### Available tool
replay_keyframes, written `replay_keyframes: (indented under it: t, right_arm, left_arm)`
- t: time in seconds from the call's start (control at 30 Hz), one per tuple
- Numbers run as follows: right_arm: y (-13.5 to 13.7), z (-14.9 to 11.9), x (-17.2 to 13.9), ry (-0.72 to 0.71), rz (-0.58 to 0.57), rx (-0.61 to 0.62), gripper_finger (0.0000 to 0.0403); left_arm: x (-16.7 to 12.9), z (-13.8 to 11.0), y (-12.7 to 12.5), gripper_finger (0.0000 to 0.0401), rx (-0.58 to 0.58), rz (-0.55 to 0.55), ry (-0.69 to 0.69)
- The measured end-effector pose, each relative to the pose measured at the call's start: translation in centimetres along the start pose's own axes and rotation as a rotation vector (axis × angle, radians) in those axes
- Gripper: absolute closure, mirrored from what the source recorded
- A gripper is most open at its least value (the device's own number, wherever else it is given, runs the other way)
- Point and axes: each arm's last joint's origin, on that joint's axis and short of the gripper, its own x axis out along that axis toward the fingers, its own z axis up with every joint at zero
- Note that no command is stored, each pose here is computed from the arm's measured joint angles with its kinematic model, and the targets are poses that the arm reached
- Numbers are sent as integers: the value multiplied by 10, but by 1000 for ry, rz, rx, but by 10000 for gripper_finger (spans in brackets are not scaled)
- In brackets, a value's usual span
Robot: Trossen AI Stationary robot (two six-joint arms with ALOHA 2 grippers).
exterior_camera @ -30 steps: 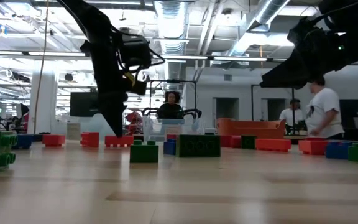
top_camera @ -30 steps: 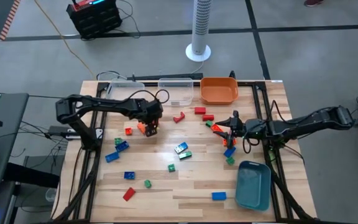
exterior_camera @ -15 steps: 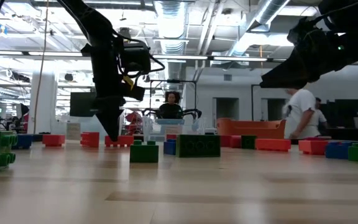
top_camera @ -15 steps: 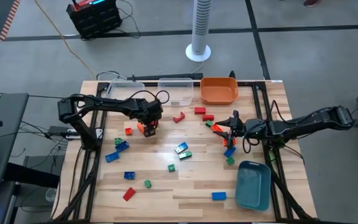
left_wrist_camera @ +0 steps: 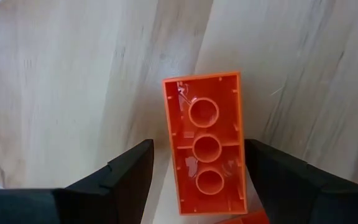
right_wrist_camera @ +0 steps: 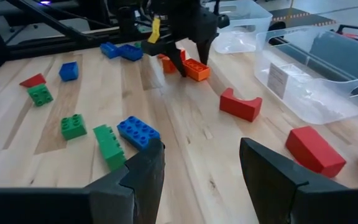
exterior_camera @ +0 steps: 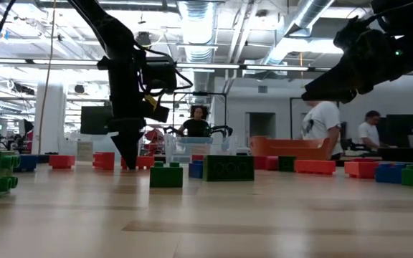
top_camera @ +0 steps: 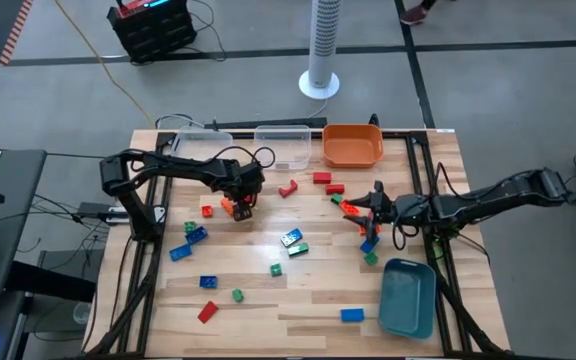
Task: Sort blocks
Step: Put the orange game piece into the left transparent bin
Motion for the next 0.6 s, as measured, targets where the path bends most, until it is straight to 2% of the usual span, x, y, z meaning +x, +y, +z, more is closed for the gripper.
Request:
replay_keyframes:
  t: [0.13, 0.3, 0.6]
  right_arm:
    - [0, 0, 0, 1, 0, -1, 184]
    - [0, 0, 0, 1, -1, -1, 184]
    - [0, -1, 0, 10, -6, -2, 184]
  left_arm:
    - [-3, 3, 1, 186, -6, 2, 18]
    - [-8, 8, 3, 277, -17, 23, 10]
    - [-26, 18, 6, 277, -13, 7, 34]
